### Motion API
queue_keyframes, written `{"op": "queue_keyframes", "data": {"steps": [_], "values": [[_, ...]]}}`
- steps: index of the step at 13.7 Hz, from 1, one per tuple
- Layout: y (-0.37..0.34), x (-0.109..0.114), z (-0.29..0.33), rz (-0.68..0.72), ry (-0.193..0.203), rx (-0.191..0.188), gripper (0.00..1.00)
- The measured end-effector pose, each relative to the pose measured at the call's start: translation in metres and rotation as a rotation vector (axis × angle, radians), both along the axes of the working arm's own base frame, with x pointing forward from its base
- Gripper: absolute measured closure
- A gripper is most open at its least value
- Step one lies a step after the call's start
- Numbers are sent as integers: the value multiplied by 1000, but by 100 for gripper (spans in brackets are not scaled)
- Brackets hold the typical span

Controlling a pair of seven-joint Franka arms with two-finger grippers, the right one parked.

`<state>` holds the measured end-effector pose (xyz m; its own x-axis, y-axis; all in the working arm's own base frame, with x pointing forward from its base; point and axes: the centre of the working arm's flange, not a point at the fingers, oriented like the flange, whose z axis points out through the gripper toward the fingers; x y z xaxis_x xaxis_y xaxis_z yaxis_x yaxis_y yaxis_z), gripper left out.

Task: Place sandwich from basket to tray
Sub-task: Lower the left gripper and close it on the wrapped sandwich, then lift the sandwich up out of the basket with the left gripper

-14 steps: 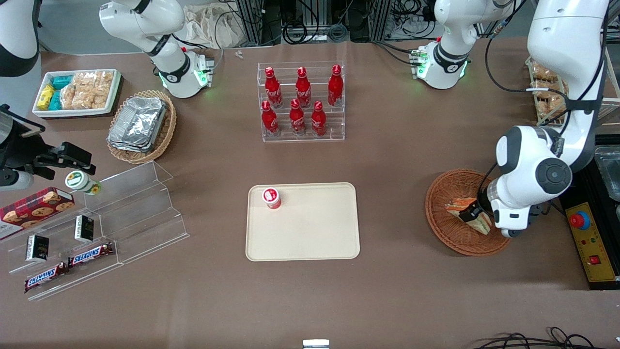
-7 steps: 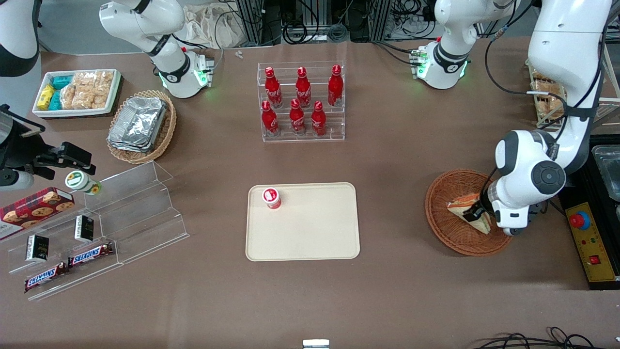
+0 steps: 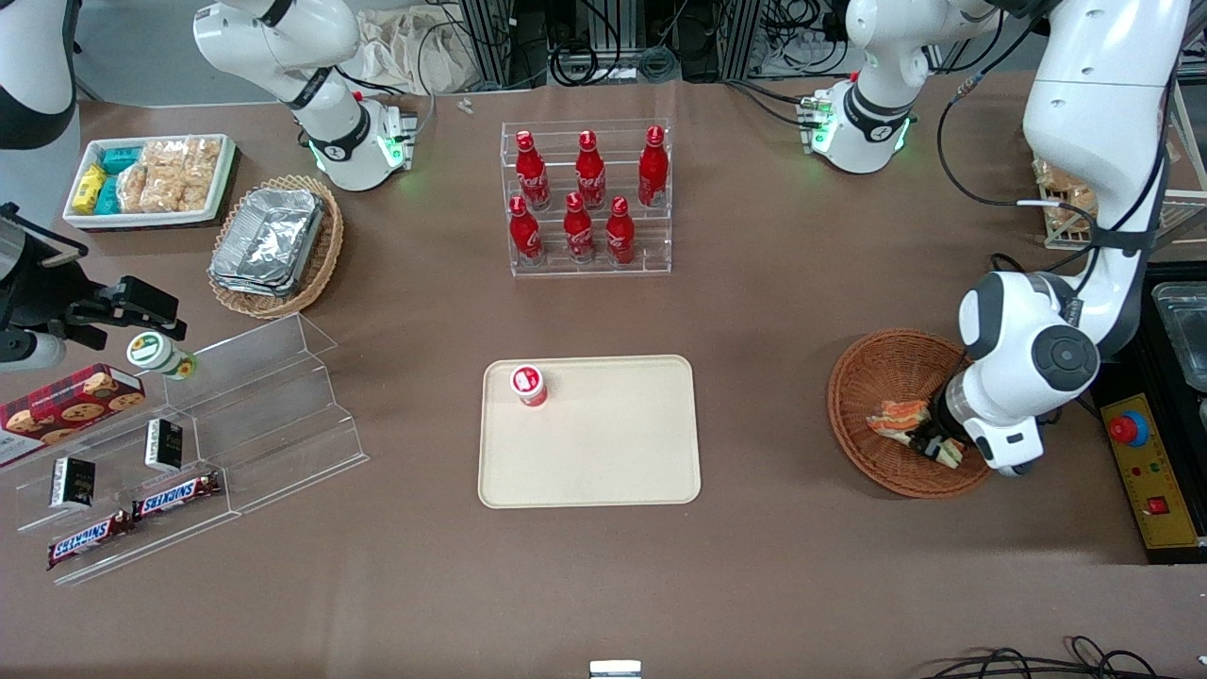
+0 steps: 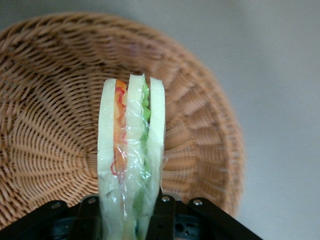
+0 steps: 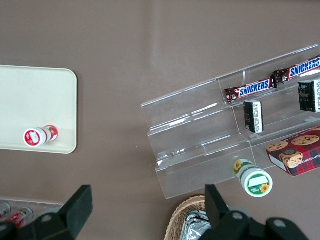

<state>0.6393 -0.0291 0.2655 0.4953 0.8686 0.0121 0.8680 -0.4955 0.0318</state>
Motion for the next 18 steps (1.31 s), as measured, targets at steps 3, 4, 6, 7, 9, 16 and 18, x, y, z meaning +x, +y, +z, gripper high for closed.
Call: {"op": "queue_keyframes", "data": {"steps": [3,4,6,7,9,16,18], "values": [[-3,15,66,8,28,19,71],[-5,19,97,7,41,27,73],[-13,21,166,-10,72,33,80],[-18,20,200,-33,85,22,80],[-23,16,260,-112,88,-18,80],[-133,-6,329,-695,-18,-142,80],[-175,-7,314,-762,-24,-175,80]]}}
